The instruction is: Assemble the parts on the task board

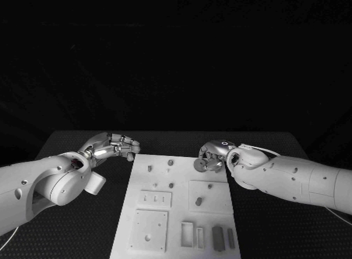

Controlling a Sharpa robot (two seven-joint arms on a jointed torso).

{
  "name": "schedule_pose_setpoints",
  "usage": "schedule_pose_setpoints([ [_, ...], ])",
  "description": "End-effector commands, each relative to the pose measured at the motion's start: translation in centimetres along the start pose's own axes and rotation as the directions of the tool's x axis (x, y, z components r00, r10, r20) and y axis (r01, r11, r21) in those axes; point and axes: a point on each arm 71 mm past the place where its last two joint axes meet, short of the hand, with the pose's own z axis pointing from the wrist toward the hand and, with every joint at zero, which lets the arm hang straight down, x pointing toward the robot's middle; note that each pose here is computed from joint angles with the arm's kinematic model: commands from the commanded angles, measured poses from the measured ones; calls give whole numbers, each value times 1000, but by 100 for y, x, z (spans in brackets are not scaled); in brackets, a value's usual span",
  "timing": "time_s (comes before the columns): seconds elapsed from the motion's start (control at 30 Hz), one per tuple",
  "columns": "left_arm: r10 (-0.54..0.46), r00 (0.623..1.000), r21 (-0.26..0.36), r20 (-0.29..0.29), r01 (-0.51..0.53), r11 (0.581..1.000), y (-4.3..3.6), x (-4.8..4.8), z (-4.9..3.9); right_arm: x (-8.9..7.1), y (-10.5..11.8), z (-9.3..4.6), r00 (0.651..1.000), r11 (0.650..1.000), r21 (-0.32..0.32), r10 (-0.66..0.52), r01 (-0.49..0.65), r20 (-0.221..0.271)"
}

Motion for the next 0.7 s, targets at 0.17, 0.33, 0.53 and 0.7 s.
schedule_pose_setpoints([
  [0.17, -4, 1000, 11, -13, 4, 1000, -16, 14, 1, 15, 67, -33, 998, 998, -36, -54, 55, 36],
  [0.33, -4, 1000, 11, -13, 4, 1000, -17, 14, -1, -26, 126, -56, 994, 995, -55, -79, 83, 74],
  [0.53, -5, 1000, 12, -13, 5, 1000, -18, 16, -3, -119, 218, -52, 986, 990, -69, -110, 120, 129],
  [0.7, -5, 1000, 11, -13, 5, 1000, -17, 14, -5, -180, 300, -43, 980, 989, -77, -110, 124, 165],
])
